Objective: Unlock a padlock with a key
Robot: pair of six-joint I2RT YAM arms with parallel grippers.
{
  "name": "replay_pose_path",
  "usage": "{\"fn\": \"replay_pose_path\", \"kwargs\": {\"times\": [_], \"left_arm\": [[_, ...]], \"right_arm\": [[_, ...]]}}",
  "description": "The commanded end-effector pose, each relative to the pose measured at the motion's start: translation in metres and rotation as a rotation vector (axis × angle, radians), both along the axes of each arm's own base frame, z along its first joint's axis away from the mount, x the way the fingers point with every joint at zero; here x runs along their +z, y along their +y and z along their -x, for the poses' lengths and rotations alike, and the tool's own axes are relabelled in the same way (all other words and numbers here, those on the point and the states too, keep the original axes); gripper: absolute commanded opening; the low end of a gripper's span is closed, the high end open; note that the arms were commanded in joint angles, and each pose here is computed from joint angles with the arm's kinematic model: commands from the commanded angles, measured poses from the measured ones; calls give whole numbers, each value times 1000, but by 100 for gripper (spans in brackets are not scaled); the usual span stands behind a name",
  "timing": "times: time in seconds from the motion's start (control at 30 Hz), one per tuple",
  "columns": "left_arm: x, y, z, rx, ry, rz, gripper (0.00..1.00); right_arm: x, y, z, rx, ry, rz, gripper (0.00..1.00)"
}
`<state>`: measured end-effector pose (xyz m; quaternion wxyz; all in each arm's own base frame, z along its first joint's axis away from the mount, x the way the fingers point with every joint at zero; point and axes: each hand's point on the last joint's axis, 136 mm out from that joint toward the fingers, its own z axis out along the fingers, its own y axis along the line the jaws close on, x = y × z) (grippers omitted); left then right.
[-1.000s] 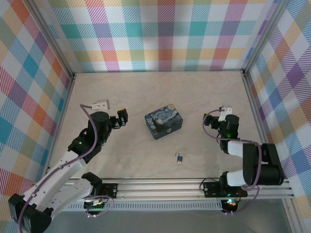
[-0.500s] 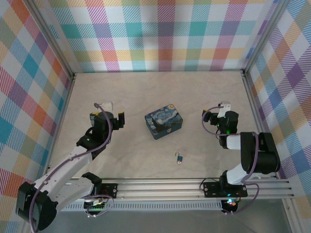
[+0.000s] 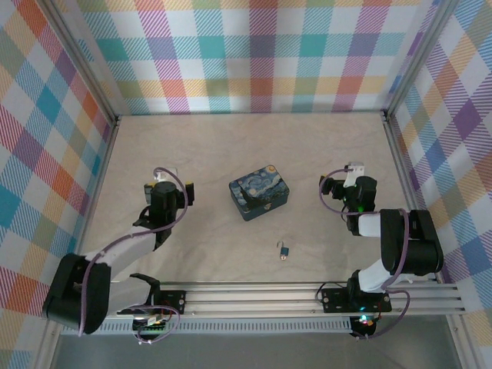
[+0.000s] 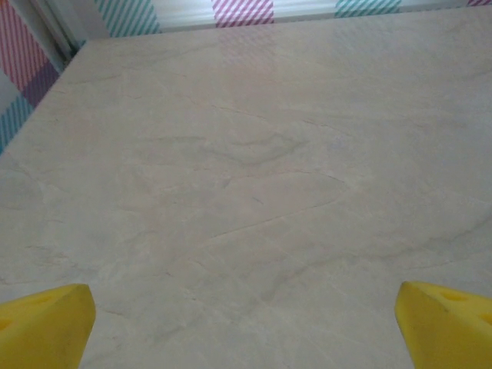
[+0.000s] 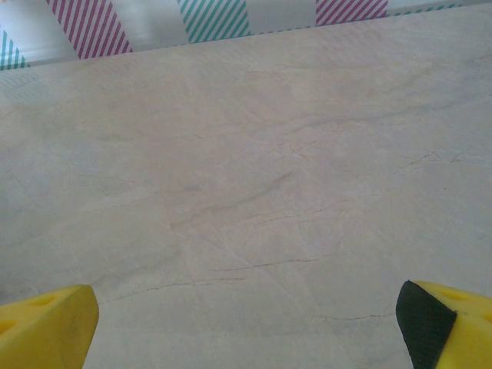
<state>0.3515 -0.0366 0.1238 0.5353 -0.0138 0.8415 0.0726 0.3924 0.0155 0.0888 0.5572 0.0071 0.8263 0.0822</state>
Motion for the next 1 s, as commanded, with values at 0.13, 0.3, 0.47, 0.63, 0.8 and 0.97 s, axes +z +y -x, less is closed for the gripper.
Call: {"fn": "replay_pose_path", "kwargs": {"times": [0.13, 0.3, 0.47, 0.63, 0.8, 0.97], "left_arm": [[-8, 4, -16, -28, -102, 41, 100], [-5, 9, -17, -54, -129, 67, 100], [-17, 14, -20, -71, -151, 90, 100], [-37, 19, -34, -52, -112, 112, 100], [-46, 24, -47, -64, -16, 169, 100], [-45, 24, -48, -64, -20, 166, 100]], "right_arm": [[4, 1, -3, 18, -17, 15, 100], [4, 1, -3, 17, -17, 18, 100], [4, 1, -3, 18, -15, 18, 100], [4, 1, -3, 17, -16, 19, 100], [4, 1, -3, 16, -15, 21, 100], [4, 2, -4, 17, -16, 24, 100]]}}
